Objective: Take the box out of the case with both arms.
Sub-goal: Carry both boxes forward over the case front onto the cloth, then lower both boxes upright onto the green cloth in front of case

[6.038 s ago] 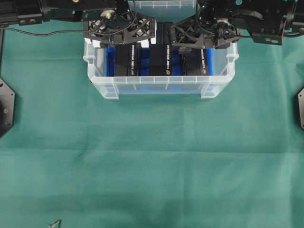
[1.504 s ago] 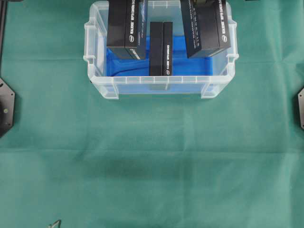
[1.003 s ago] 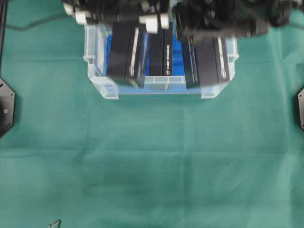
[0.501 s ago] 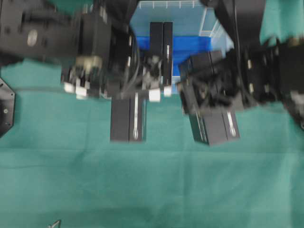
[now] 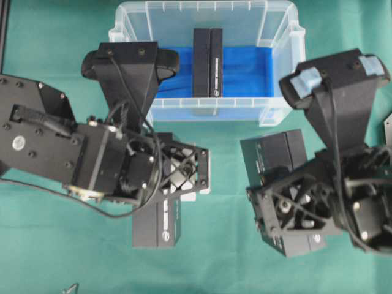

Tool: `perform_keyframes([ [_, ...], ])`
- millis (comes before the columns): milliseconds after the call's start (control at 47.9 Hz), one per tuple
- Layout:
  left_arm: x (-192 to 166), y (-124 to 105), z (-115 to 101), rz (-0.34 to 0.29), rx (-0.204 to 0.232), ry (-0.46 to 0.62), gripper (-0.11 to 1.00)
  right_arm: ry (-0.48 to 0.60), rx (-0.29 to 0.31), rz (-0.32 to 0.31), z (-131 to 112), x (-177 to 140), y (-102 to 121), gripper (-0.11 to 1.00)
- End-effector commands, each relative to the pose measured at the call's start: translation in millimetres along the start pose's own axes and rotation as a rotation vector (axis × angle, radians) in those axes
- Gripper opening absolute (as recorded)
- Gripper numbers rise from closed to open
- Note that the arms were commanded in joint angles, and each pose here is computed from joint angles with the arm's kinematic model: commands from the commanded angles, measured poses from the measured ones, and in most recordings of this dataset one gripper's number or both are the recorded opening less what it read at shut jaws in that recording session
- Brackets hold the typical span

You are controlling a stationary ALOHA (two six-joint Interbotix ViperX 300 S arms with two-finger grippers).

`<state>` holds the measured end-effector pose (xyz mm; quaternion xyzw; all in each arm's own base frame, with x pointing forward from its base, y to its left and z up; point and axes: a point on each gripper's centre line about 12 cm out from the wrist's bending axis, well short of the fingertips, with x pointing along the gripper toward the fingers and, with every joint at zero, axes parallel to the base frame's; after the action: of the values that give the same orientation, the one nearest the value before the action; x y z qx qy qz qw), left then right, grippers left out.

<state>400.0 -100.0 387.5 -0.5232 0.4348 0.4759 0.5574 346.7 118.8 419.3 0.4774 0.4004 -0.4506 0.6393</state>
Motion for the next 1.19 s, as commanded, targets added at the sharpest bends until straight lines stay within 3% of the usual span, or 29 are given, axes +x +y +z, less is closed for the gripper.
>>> perform_keyframes([
  [0, -20.1, 6.7, 5.8, -0.047, -0.013, 0.007, 0.63, 0.004, 0.013, 0.035, 1.0, -11.5, -0.2, 0.65],
  [313, -18.8, 7.9, 9.2, -0.04, 0.002, 0.003, 0.63, -0.001, 0.042, 0.039, 1.6, -10.9, 1.6, 0.65],
  [1170, -19.2, 7.8, 11.1, -0.042, 0.005, 0.003, 0.63, -0.009, 0.045, 0.04, 3.5, -10.6, 2.0, 0.65],
])
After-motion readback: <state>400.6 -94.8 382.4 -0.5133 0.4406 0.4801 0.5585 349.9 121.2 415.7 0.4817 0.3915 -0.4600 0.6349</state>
